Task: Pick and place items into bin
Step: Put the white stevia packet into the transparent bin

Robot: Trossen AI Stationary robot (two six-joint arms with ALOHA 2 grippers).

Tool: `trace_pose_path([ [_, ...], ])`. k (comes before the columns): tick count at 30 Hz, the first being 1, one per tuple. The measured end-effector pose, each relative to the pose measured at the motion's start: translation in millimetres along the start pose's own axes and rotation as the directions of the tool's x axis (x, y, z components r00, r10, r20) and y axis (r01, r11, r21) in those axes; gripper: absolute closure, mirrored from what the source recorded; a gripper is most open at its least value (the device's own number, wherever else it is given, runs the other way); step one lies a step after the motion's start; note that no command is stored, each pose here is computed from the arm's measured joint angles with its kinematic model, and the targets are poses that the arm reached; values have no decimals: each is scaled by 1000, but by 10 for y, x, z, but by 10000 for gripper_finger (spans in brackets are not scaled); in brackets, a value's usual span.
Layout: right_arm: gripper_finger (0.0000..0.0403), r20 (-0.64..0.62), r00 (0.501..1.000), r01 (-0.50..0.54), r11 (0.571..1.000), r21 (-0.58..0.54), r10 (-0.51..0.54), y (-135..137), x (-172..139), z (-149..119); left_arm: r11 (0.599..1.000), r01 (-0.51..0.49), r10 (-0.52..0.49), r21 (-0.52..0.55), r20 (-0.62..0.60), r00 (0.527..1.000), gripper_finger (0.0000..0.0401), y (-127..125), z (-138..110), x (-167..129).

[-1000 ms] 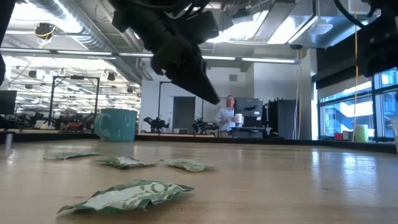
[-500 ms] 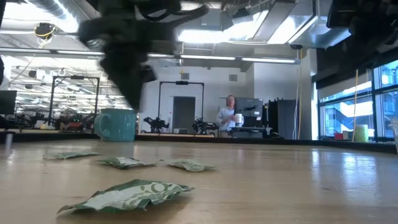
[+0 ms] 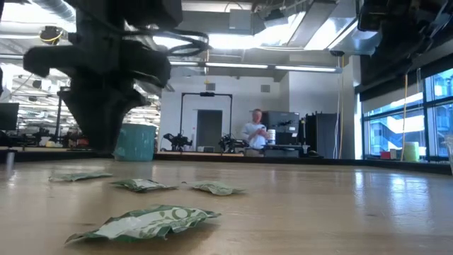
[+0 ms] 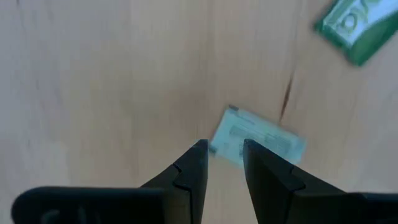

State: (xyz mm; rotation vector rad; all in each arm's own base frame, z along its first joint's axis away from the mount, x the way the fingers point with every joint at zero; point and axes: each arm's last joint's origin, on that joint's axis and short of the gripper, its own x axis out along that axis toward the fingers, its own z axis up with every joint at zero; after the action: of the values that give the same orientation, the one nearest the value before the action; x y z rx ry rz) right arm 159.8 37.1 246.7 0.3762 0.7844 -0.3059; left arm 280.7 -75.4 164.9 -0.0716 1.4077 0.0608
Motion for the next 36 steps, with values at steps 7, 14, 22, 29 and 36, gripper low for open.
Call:
trace_pose_path([
  [7, 276, -7, 1000, 9, 1000, 1, -9, 9, 36, 5, 1000, -6, 6, 13, -17, 1000, 318, 3, -18, 200],
  [14, 276, -8, 1000, 9, 1000, -2, -9, 12, 43, 6, 1000, -7, 9, 30, -74, 997, 327, -11, -8, 357],
  [22, 276, -8, 1000, 9, 1000, -2, -9, 12, 43, 6, 999, 1, 1, 34, -79, 997, 367, -17, -5, 371],
  [29, 276, -8, 1000, 8, 998, -56, -9, 12, 43, 6, 999, 0, 4, 52, -78, 997, 395, -38, 58, 330],
  [36, 276, -8, 1000, 8, 997, -80, -9, 12, 43, 6, 996, -18, 21, 86, -33, 999, 398, -64, 229, 209],
])
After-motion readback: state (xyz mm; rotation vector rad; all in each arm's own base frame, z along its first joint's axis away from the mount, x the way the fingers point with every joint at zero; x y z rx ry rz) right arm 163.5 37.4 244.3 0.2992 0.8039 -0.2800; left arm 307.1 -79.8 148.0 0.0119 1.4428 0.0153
